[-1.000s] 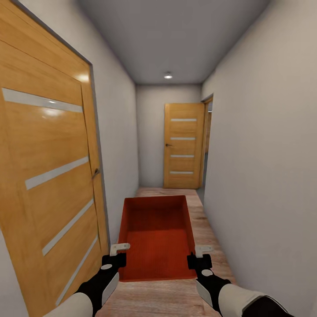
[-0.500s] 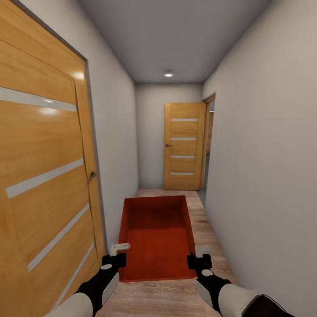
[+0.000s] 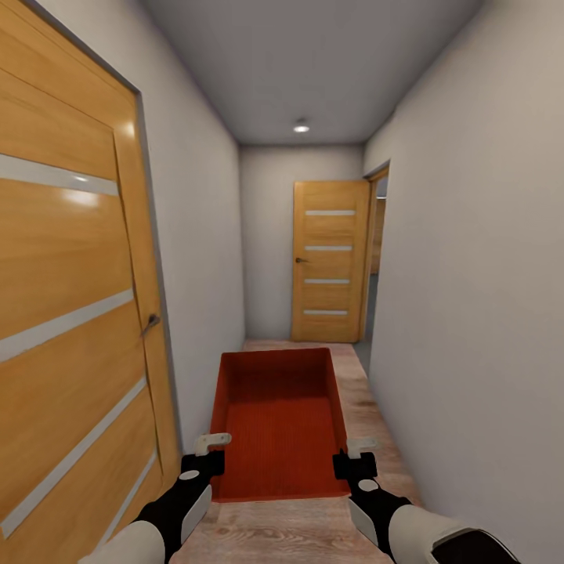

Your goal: Move the two storage containers from the living room to the garage. In the garage, place one container on the floor and stack the other container on top of it (either order is fine).

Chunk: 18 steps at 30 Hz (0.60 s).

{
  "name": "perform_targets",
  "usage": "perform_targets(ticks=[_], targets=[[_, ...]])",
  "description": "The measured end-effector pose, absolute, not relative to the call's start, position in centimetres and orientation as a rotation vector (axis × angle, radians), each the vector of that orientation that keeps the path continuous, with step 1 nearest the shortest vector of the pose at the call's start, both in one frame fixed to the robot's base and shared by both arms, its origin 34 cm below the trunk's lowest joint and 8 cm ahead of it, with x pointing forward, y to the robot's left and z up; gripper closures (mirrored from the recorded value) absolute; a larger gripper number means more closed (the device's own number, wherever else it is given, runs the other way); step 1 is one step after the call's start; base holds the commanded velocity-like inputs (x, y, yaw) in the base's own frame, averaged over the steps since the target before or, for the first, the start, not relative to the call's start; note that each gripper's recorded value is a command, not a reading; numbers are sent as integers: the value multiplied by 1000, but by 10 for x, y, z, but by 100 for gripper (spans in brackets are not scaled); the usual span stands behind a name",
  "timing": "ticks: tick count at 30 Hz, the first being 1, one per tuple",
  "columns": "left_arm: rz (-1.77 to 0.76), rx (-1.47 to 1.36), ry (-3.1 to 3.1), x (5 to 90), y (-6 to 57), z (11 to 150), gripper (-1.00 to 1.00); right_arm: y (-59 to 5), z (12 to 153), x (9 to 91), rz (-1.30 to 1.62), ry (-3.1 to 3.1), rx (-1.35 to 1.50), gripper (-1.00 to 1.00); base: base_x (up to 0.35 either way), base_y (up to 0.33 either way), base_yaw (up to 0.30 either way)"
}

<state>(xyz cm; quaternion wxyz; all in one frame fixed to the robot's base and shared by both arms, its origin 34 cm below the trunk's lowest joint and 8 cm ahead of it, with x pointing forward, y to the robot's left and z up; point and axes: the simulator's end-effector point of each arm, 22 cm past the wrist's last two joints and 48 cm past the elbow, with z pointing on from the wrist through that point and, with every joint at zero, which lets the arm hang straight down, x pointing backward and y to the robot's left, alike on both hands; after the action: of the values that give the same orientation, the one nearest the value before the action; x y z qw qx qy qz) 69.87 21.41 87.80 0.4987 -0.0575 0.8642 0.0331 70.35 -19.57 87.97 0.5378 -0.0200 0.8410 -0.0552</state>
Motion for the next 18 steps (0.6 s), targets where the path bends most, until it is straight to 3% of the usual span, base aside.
perform_targets(ticks=[18], targets=[[80,-141,2093,698,214,877,100,-196,879,703,-130,2003,-48,100,321,0,0]])
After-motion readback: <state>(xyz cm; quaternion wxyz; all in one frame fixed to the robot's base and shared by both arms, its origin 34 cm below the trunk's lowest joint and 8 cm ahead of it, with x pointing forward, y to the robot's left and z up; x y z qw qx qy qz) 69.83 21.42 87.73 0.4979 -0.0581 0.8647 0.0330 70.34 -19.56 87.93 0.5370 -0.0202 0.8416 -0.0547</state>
